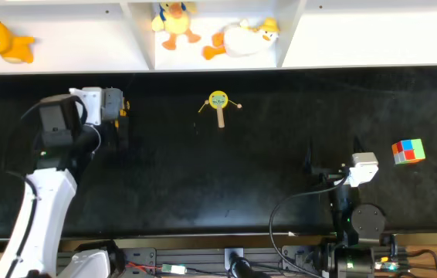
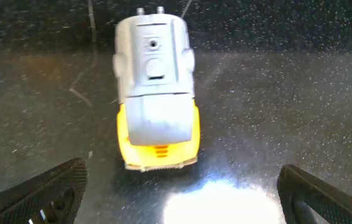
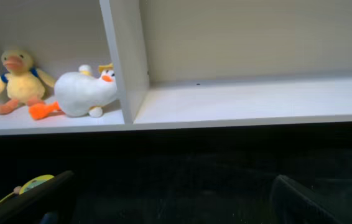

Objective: Store Toys

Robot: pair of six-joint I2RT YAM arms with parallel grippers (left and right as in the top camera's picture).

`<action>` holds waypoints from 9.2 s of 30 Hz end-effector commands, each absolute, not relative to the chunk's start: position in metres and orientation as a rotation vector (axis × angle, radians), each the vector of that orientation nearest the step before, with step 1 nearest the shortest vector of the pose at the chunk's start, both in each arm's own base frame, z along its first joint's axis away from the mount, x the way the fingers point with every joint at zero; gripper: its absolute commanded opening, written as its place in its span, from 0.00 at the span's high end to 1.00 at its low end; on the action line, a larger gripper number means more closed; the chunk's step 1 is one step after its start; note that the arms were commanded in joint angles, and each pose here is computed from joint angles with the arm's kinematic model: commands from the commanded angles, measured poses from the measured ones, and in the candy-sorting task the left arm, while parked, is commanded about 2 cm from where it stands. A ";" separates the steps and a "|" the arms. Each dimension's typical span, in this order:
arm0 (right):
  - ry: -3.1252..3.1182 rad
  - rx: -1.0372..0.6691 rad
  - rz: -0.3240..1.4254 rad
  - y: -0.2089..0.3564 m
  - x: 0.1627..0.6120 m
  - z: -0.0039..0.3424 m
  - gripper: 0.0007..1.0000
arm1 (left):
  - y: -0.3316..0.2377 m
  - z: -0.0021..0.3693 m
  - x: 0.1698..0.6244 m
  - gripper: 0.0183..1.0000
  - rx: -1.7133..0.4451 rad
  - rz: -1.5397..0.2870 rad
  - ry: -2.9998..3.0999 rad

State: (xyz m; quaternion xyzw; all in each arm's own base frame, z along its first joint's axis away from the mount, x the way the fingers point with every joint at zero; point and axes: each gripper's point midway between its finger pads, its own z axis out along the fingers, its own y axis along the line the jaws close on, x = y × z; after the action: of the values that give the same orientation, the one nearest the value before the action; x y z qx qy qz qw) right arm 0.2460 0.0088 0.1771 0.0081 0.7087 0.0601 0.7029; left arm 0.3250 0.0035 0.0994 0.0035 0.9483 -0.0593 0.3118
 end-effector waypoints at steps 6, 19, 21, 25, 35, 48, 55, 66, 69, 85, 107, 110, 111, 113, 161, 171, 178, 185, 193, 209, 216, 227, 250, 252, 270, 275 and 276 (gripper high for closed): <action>1.577 0.016 0.143 0.010 0.246 0.174 0.00 | -0.004 0.087 0.334 0.00 0.002 -0.202 2.510; 1.577 0.016 0.143 0.010 0.246 0.174 0.00 | 0.013 0.074 0.350 0.00 -0.112 -0.107 2.500; 1.577 0.016 0.143 0.010 0.246 0.174 0.00 | 0.013 0.073 0.351 0.00 -0.112 -0.107 2.500; 1.577 0.016 0.143 0.010 0.246 0.174 0.00 | 0.014 0.073 0.353 0.00 -0.112 -0.106 2.493; 1.577 0.016 0.143 0.010 0.246 0.174 0.00 | 0.015 0.067 0.358 0.00 -0.138 -0.110 2.492; 1.577 0.016 0.143 0.010 0.246 0.174 0.01 | 0.015 0.063 0.360 0.29 -0.142 -0.111 2.495; 1.577 0.016 0.143 0.010 0.246 0.174 0.00 | 0.015 0.063 0.360 0.48 -0.142 -0.111 2.495; 1.577 0.016 0.143 0.010 0.246 0.174 0.00 | 0.015 0.068 0.358 0.56 -0.141 -0.110 2.489; 1.577 0.016 0.143 0.010 0.246 0.174 0.00 | 0.015 0.073 0.356 0.59 -0.140 -0.109 2.483; 1.577 0.016 0.143 0.010 0.246 0.174 0.00 | 0.020 0.092 0.334 0.63 -0.149 -0.055 2.494; 1.577 0.016 0.143 0.010 0.246 0.174 0.00 | 0.019 0.127 0.328 0.63 -0.141 -0.052 2.412; 1.577 0.016 0.143 0.010 0.246 0.174 0.00 | 0.019 0.136 0.331 0.63 -0.139 -0.051 2.394; 1.577 0.016 0.143 0.010 0.246 0.174 0.00 | 0.020 0.139 0.332 0.63 -0.138 -0.051 2.389; 1.577 0.016 0.143 0.010 0.246 0.174 0.01 | 0.020 0.146 0.335 0.63 -0.137 -0.050 2.378; 1.577 0.016 0.143 0.010 0.246 0.174 0.00 | 0.028 0.209 0.431 0.65 -0.129 -0.046 2.287; 1.577 0.016 0.143 0.010 0.246 0.174 0.00 | 0.030 0.203 0.453 0.65 -0.129 -0.046 2.287; 1.577 0.016 0.143 0.010 0.246 0.174 0.00 | 0.031 0.202 0.462 0.64 -0.128 -0.045 2.270; 1.577 0.016 0.143 0.010 0.246 0.174 0.00 | 0.032 0.198 0.472 0.64 -0.129 -0.045 2.282; 1.577 0.016 0.143 0.010 0.246 0.174 0.00 | 0.035 0.192 0.481 0.64 -0.134 -0.036 2.282; 1.577 0.016 0.143 0.010 0.246 0.174 0.01 | 0.036 0.170 0.489 0.64 -0.143 -0.039 2.314; 1.577 0.016 0.143 0.010 0.246 0.174 0.00 | 0.036 0.170 0.489 0.64 -0.142 -0.039 2.315; 1.577 0.016 0.143 0.010 0.246 0.174 0.00 | 0.036 0.170 0.489 0.51 -0.142 -0.039 2.315; 1.577 0.016 0.143 0.010 0.246 0.174 0.00 | 0.030 0.180 0.471 0.00 -0.138 0.036 2.341; 1.577 0.016 0.143 0.010 0.246 0.174 0.00 | 0.029 0.182 0.467 0.00 -0.138 0.035 2.347; 1.577 0.016 0.143 0.010 0.246 0.174 0.00 | 0.029 0.170 0.386 0.00 -0.150 0.041 2.321; 1.577 0.016 0.143 0.010 0.246 0.174 0.00 | 0.027 0.169 0.357 0.00 -0.148 0.041 2.286; 1.577 0.016 0.143 0.010 0.246 0.174 0.01 | 0.027 0.171 0.353 0.00 -0.148 0.041 2.274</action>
State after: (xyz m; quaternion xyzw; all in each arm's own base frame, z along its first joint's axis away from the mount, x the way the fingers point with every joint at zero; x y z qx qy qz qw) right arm 0.2460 0.0089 0.1771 0.0078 0.7087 0.0601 0.7029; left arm 0.3637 0.0240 0.1597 -0.0543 0.9168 0.0113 0.3955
